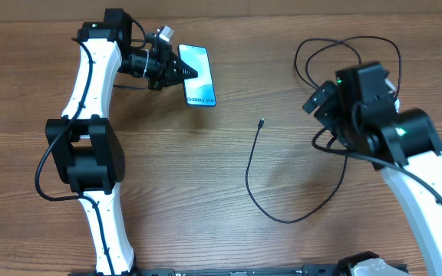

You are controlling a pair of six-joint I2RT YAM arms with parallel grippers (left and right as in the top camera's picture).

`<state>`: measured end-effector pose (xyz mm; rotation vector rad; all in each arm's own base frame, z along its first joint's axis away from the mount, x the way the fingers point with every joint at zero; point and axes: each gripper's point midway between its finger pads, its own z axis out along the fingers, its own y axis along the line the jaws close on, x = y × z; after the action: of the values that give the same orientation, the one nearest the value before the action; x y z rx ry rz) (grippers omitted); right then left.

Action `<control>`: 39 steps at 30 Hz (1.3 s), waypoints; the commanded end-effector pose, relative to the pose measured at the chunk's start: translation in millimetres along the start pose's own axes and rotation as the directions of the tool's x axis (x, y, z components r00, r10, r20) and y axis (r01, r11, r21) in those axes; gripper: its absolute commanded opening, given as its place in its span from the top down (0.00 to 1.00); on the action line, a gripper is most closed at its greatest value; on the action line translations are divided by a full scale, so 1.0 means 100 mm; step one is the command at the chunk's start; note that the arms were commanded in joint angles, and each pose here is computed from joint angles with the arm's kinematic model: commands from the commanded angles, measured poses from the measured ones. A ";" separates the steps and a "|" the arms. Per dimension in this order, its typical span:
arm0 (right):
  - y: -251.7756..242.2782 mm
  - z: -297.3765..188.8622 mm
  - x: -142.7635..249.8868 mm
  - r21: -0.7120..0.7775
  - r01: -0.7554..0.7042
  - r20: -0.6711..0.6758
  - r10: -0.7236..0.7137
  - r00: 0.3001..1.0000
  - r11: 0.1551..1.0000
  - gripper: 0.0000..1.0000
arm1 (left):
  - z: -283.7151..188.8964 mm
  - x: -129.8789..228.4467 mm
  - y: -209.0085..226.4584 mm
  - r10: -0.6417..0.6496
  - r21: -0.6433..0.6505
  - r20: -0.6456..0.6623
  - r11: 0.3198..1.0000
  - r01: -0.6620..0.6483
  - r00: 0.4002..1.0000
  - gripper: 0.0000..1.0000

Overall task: Plug charger to phone and switch on socket
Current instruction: 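Release the phone from the right gripper and move it to the cable, then lower the right gripper and grasp the black USB-C cable plug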

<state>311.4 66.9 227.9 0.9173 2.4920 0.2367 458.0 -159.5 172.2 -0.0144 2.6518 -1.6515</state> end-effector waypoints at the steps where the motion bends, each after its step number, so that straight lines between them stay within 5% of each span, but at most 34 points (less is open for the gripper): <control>1: 0.02 0.31 0.25 0.023 0.111 -0.119 -0.108 0.987 0.993 0.02 | -0.12 0.01 -0.20 0.220 0.005 0.027 0.975 -0.220 0.975 0.96; 5: 0.27 0.72 0.73 -0.116 0.281 -0.360 -0.304 0.882 0.953 0.13 | -0.39 -0.02 -0.13 0.270 -0.144 0.060 0.955 -0.260 0.961 0.96; 11: 0.23 1.18 1.01 -0.070 0.282 -0.522 -0.276 0.807 0.957 0.14 | -0.58 -0.03 -0.02 0.316 -0.341 0.060 0.898 -0.278 0.947 0.96; 21: 0.41 1.71 1.01 -0.094 0.277 -0.511 -0.285 0.811 0.956 0.19 | -0.61 -0.03 0.03 0.258 -0.358 0.079 0.909 -0.214 0.963 0.96; 29: 0.57 1.53 0.68 0.028 0.398 -0.566 -0.313 0.762 0.917 0.19 | -0.54 -0.07 0.07 0.292 -0.419 0.061 0.875 -0.241 0.954 0.96; 39: 0.62 1.83 0.64 0.108 0.363 -0.552 -0.248 0.796 0.925 0.23 | -0.52 -0.03 0.07 0.280 -0.417 0.050 0.878 -0.235 0.959 0.96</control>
<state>395.6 157.1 78.1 0.5002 3.1768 0.1880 460.7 -105.1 165.7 0.1981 2.7702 -0.9659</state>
